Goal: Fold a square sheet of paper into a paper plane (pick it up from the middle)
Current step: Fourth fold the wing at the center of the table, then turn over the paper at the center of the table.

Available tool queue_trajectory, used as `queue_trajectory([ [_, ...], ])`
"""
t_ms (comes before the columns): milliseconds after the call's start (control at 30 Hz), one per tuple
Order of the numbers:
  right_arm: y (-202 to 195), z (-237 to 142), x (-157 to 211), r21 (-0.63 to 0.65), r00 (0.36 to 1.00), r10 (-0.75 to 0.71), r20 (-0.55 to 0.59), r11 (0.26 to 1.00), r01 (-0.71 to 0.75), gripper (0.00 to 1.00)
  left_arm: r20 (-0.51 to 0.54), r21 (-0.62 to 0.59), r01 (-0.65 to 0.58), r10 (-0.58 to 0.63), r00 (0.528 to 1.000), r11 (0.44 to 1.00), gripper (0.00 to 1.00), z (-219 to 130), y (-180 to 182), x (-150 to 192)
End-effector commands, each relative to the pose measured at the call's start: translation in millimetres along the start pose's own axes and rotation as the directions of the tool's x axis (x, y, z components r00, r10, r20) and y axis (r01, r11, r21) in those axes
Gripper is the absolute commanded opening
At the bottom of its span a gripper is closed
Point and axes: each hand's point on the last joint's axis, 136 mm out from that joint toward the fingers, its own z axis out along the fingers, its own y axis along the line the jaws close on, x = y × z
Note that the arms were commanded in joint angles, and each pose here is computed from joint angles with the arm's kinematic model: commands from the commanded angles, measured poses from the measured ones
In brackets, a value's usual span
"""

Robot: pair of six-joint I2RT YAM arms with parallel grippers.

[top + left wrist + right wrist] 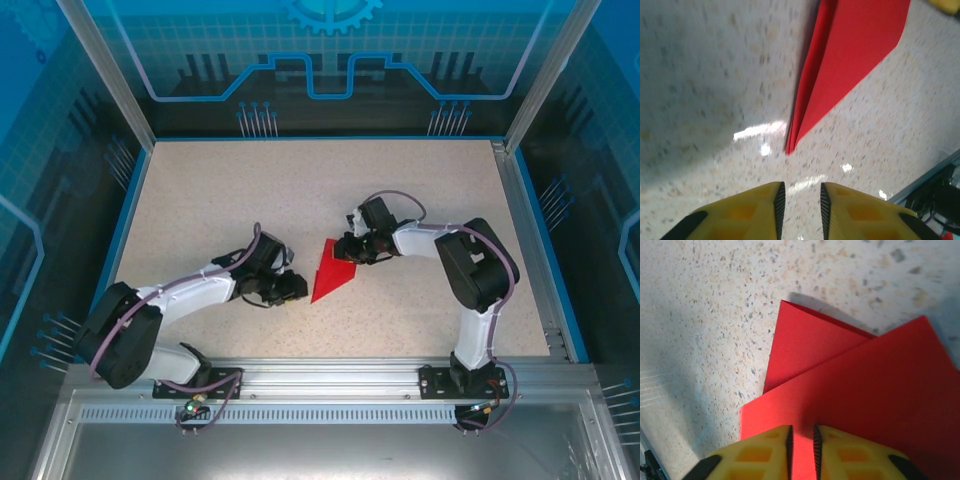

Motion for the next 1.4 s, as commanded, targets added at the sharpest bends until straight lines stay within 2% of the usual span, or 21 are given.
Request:
queue_trajectory([
  [0, 14.0, -33.4, -7.4, 0.065, 0.999, -0.025, 0.033, 0.998, 0.022, 0.27, 0.025, -0.014, -0.037, 0.038, 0.999, 0.999, 0.33, -3.3, -11.7, -26.4],
  [133, 2.2, -55.2, -0.1, 0.153, 0.997, 0.025, 0.072, 0.988, -0.036, 0.34, -0.007, -0.001, -0.082, 0.082, 0.997, 0.997, 0.43, 5.5, -29.8, -45.4],
  [267, -3.0, -60.8, 18.4, 0.143, 0.992, 0.096, 0.083, 0.984, -0.107, 0.37, -0.038, -0.03, -0.1, 0.099, 0.994, 0.995, 0.48, 19.8, -30.3, -58.4],
  [433, -6.9, -51.0, 38.6, 0.157, 0.988, 0.142, 0.062, 0.976, -0.15, 0.39, -0.054, -0.087, -0.109, 0.105, 0.993, 0.99, 0.47, 35.0, -21.2, -70.9],
  [667, -18.5, -33.9, 57.1, 0.206, 0.981, 0.19, 0.033, 0.959, -0.193, 0.38, -0.068, -0.093, -0.111, 0.104, 0.992, 0.99, 0.47, 45.1, -20.6, -76.3],
  [933, -29.0, -25.8, 62.6, 0.238, 0.977, 0.212, 0.018, 0.948, -0.21, 0.38, -0.081, -0.092, -0.101, 0.094, 0.992, 0.991, 0.46, 52.3, -20.3, -78.5],
  [1100, -33.4, -16.4, 70.0, 0.222, 0.975, 0.224, -0.005, 0.951, -0.217, 0.38, -0.099, -0.099, -0.093, 0.083, 0.992, 0.991, 0.44, 58.2, -16.5, -77.7],
  [1367, -22.1, -10.4, 62.8, 0.154, 0.973, 0.229, 0.0, 0.962, -0.226, 0.37, -0.129, -0.108, -0.088, 0.073, 0.989, 0.99, 0.4, 66.3, -9.9, -74.1],
])
